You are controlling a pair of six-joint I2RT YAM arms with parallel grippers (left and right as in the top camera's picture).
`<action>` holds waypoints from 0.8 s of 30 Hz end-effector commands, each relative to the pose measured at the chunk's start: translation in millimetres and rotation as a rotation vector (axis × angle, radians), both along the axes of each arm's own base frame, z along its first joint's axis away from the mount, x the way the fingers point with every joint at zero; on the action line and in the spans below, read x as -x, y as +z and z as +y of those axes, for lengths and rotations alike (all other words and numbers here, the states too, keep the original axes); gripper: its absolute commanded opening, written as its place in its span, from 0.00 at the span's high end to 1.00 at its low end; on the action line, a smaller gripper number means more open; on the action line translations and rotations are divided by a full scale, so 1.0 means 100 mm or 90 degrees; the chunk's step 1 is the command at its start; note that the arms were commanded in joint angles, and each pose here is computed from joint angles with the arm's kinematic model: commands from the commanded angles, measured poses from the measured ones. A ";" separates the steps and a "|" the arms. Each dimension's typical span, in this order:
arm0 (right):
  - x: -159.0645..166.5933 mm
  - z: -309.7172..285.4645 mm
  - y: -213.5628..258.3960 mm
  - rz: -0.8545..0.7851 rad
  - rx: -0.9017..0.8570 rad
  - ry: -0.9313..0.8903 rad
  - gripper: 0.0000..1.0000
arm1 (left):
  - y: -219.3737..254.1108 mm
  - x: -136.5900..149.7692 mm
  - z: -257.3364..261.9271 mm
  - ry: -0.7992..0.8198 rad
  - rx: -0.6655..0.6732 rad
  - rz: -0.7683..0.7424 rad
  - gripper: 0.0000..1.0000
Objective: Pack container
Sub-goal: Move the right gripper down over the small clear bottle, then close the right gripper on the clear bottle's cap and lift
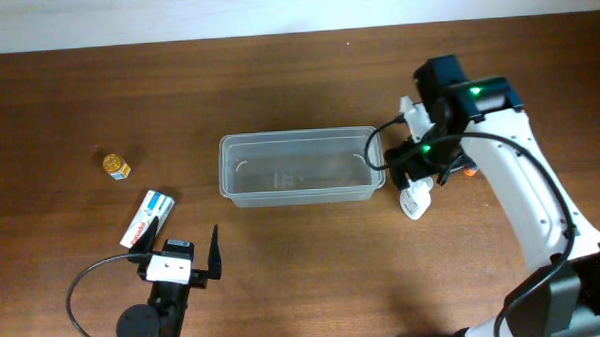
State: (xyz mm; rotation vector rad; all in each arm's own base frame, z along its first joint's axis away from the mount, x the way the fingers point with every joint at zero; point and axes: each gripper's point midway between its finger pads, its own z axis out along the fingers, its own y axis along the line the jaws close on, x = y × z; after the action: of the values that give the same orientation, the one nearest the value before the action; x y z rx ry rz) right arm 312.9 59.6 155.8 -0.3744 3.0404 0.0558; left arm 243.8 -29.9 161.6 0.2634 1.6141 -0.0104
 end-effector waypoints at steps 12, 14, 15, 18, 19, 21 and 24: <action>-0.08 -0.06 0.05 -0.024 0.022 -0.040 0.02 | -0.02 0.00 0.01 0.003 -0.005 -0.001 0.01; -0.06 -0.05 0.05 -0.020 0.019 -0.040 0.02 | -0.02 0.00 0.01 0.003 -0.006 -0.001 0.01; -0.06 -0.05 0.05 -0.018 0.019 -0.040 0.01 | -0.02 0.00 0.01 0.003 -0.005 -0.001 0.00; -0.02 -0.03 0.00 -0.007 0.011 -0.039 0.01 | -0.02 0.00 0.01 0.003 -0.005 -0.001 0.01; -0.01 -0.03 -0.03 -0.004 0.012 -0.038 0.01 | -0.02 0.00 0.01 0.003 -0.006 -0.001 0.01; 0.02 -0.03 -0.12 0.007 0.014 -0.037 0.01 | -0.02 0.00 0.01 0.003 -0.005 -0.001 0.01; 0.09 -0.04 -0.30 0.025 0.018 -0.037 0.01 | -0.02 0.00 0.01 0.003 -0.005 -0.001 0.01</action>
State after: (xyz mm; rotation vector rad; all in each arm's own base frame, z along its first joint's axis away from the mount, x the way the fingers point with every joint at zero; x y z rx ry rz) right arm 314.7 55.1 141.8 -0.3007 3.0467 0.0061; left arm 243.8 -29.9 161.6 0.2634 1.6141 -0.0104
